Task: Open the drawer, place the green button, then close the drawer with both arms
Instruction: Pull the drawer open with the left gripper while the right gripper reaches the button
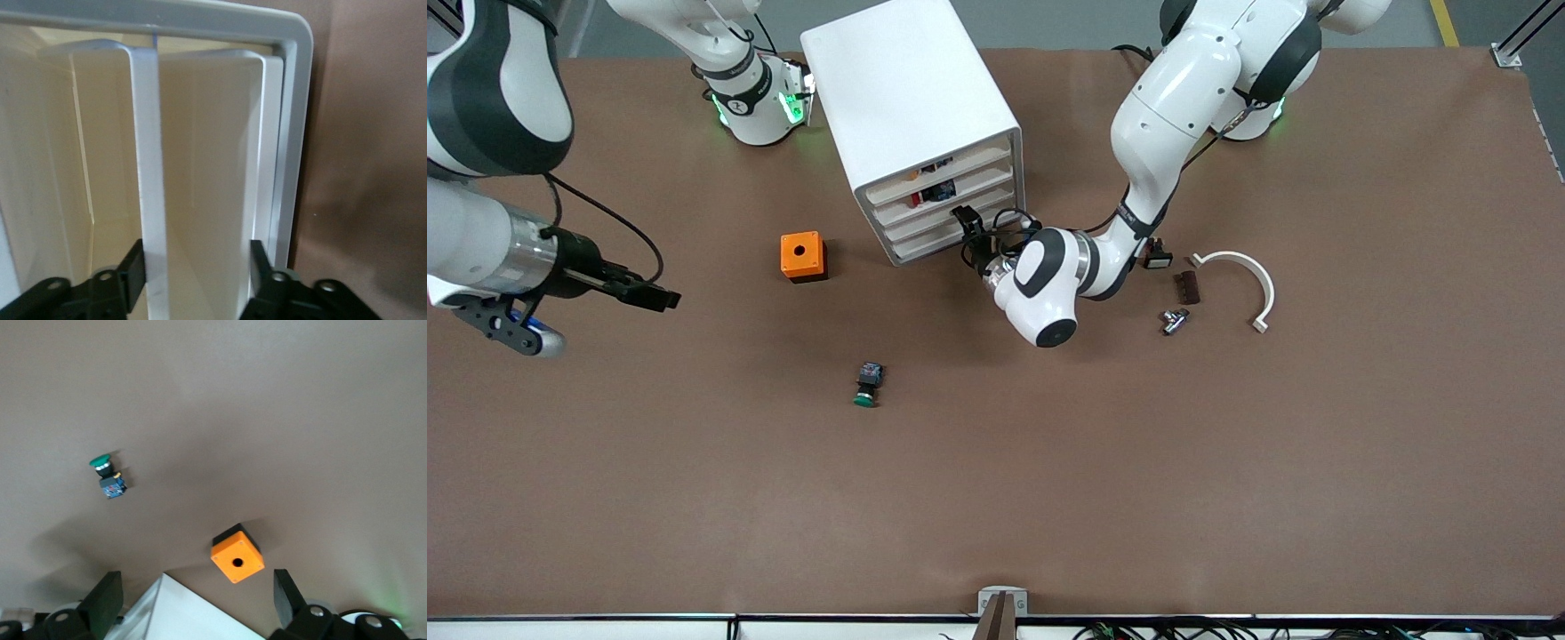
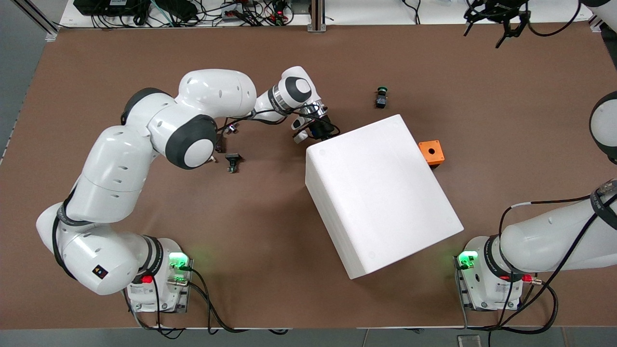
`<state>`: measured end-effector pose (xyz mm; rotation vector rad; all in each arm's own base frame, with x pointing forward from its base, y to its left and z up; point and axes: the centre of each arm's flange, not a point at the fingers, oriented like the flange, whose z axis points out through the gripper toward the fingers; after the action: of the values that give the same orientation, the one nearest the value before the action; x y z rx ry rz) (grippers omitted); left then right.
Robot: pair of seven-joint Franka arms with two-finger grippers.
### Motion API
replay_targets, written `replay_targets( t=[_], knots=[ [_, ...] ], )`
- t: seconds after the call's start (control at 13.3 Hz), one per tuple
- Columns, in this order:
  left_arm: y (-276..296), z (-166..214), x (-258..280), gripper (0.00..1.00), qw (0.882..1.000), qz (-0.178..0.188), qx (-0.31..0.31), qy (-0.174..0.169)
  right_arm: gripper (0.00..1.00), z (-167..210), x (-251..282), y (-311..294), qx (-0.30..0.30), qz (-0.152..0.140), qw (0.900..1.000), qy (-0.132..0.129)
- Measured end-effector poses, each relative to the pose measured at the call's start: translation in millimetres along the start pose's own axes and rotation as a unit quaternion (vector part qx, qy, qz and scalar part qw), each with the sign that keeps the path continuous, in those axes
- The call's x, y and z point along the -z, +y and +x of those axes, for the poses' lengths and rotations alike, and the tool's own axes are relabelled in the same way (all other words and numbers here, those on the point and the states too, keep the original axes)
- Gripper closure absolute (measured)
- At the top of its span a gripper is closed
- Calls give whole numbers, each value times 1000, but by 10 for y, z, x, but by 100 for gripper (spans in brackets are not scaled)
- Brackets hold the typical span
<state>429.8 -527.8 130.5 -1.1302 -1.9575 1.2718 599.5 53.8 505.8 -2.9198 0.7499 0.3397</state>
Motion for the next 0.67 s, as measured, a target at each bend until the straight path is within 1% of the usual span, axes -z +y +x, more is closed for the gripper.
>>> replay_targets(
  t=[0.07, 0.22, 0.37, 0.45, 0.67],
  knots=[
    [-6, -5, 1, 38, 1000, 0, -1, 0, 0, 39, -96, -79, -6, 4, 1000, -1],
    [-61, -20, 9, 58, 1000, 10, -7, 2, 0, 106, -327, -272, -8, 4, 1000, 2],
    [-125, -35, 9, 81, 1000, 18, -11, 5, 0, 137, -620, -553, 7, 4, 1000, 9],
    [-136, -38, 13, 86, 1000, 18, -12, 5, 0, 127, -779, -727, 18, 5, 1000, 15],
    [-134, -38, 14, 86, 1000, 18, -12, 5, 0, 36, -1249, -1196, 61, 5, 998, 28]
  ],
)
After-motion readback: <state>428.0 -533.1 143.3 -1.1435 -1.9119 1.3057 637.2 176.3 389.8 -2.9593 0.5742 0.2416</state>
